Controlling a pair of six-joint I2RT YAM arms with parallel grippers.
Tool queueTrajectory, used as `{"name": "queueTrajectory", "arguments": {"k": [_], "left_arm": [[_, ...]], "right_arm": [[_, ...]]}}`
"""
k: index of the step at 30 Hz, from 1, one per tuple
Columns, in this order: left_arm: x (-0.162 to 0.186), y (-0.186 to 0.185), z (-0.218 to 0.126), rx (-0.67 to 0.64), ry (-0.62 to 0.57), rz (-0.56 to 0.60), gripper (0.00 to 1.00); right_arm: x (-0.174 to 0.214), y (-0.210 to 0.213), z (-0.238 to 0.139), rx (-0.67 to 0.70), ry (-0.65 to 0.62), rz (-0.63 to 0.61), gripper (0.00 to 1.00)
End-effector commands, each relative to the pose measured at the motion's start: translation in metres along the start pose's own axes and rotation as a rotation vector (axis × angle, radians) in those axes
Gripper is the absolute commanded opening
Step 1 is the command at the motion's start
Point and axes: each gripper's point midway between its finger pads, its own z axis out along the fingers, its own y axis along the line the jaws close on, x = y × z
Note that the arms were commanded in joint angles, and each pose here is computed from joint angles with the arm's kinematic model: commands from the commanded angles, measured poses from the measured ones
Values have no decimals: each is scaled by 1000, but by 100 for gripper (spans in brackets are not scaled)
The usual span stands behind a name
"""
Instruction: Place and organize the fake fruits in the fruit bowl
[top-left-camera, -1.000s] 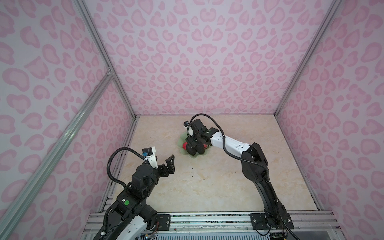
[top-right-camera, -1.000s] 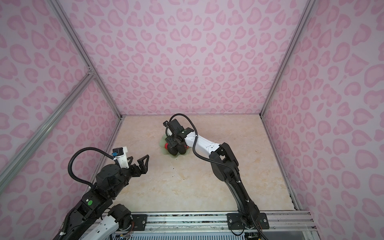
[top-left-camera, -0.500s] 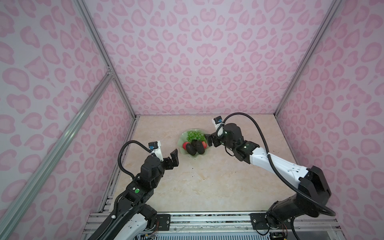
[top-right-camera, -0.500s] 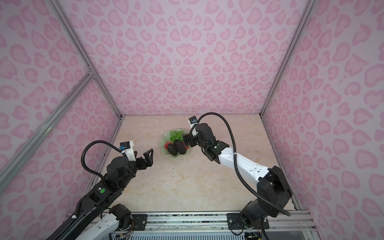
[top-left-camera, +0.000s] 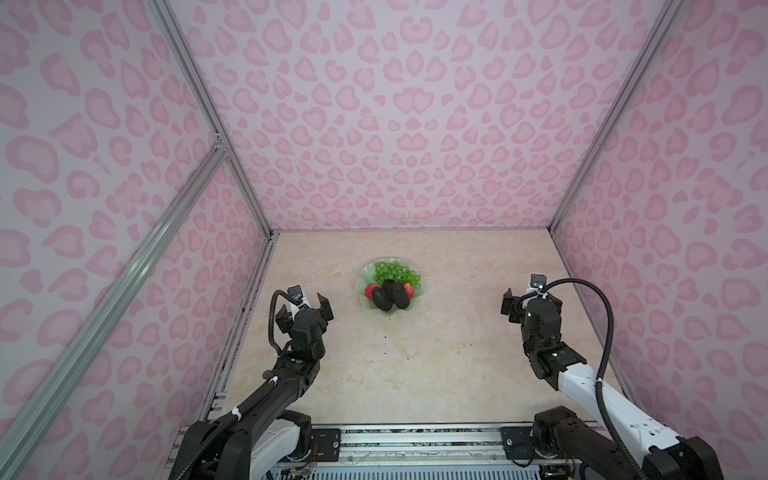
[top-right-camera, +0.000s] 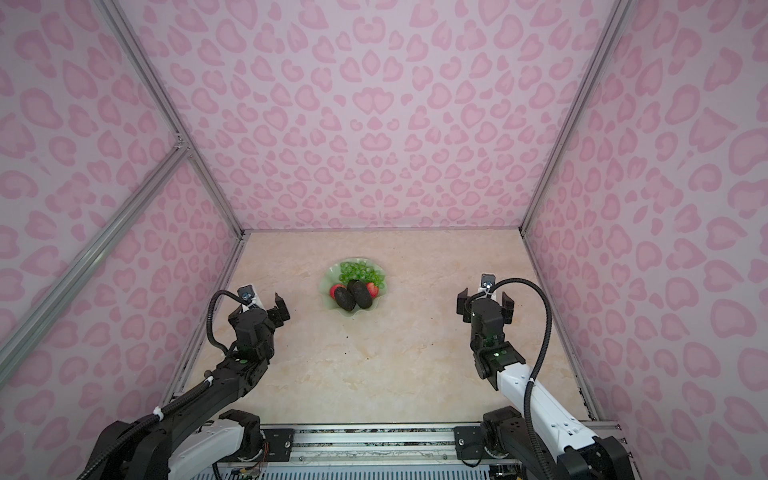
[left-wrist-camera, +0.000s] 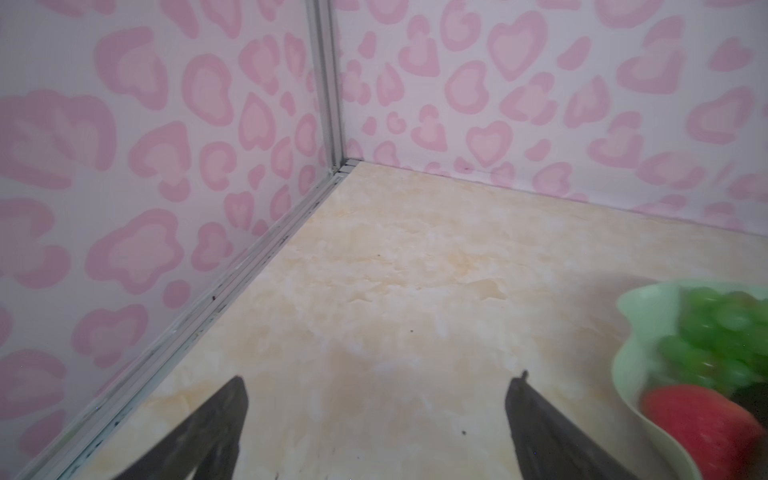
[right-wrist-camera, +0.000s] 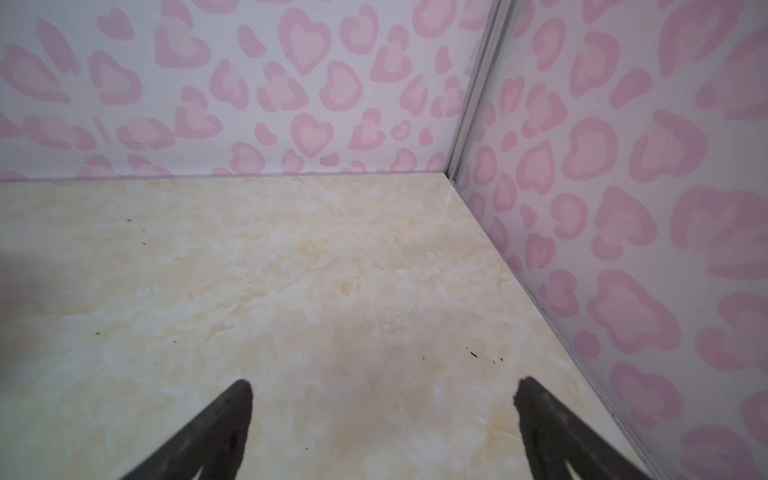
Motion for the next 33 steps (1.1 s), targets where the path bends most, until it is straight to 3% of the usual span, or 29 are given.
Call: {"name": "queueTrajectory", "arguments": {"k": [1, 13, 18, 33], "left_arm": [[-17, -5, 8, 68, -85, -64, 98], [-1, -12, 44, 76, -39, 59, 98], [8, -8, 61, 107, -13, 11, 98], [10, -9, 62, 111, -2, 18, 98]], "right_arm": [[-15, -6, 12, 15, -112, 59, 98], [33, 10, 66, -40, -74, -21, 99], [40, 7, 69, -75, -81, 18, 99], [42, 12, 72, -89, -51, -1, 99]]}}
